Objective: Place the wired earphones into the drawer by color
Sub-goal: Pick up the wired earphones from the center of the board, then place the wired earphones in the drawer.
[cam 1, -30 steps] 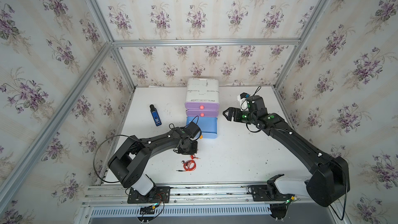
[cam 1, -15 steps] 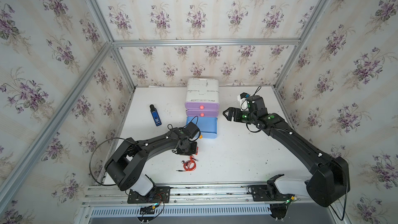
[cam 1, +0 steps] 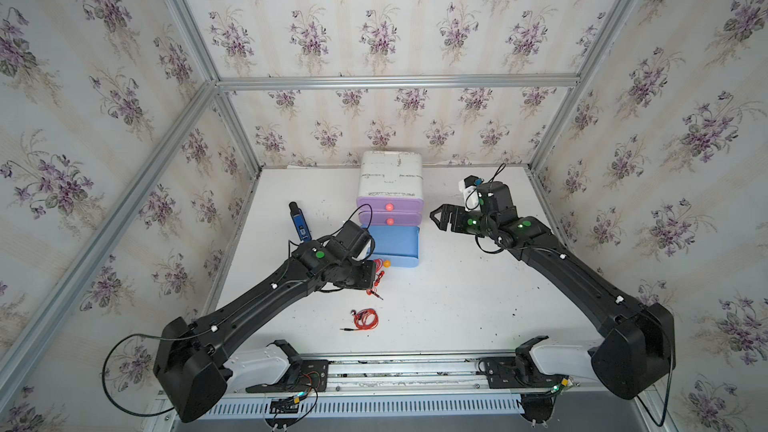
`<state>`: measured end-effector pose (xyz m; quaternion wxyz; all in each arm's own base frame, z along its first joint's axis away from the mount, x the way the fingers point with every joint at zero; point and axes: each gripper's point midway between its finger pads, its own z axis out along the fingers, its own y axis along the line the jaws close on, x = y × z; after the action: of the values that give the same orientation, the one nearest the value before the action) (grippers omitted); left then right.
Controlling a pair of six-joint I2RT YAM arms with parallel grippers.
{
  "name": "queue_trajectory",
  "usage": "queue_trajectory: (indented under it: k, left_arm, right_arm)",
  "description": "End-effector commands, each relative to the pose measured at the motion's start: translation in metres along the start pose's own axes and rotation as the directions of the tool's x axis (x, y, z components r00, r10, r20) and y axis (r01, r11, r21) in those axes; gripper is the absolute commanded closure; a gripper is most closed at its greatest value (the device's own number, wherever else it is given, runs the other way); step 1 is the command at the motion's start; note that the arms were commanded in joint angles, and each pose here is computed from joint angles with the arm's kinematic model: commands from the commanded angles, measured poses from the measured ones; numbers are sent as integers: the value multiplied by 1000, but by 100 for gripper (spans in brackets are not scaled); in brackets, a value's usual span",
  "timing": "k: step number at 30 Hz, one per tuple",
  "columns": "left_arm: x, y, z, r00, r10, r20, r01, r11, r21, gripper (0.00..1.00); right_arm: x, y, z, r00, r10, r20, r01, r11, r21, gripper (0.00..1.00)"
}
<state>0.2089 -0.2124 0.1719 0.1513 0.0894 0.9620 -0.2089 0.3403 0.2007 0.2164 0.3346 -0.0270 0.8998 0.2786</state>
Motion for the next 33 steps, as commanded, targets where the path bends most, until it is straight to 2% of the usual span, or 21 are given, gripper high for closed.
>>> queue_trajectory:
  k: [1,5,9,13,17,25,33]
  left_arm:
    - [-11,-6,-19,999,50,8,-50,999,1,93]
    - [-45,-11,-23,994,87,72,-87,996,-11,93]
    - [-73,-8,-6,992,106,75,-105,994,-10,94]
    - [-90,7,21,996,69,51,-68,997,-24,94]
    - [-101,17,36,997,12,76,-9,999,-39,94]
    - [-111,21,68,982,-148,116,148,989,10,95]
    - [-117,40,86,970,-189,155,200,978,-62,95]
  right_arm:
    - [-3,0,-1,1000,-9,10,9,1000,5,0]
    - [-2,0,-1,1000,-3,8,3,1000,4,0]
    - [-1,-1,-1,1000,-6,3,6,1000,6,0]
    - [1,-3,-2,1000,-7,1,7,1000,15,0]
    - [1,-4,0,1000,-7,0,7,1000,20,0]
    - [4,-7,2,1000,-6,-7,6,1000,27,0]
    - [8,-10,2,1000,-9,-14,10,999,36,0]
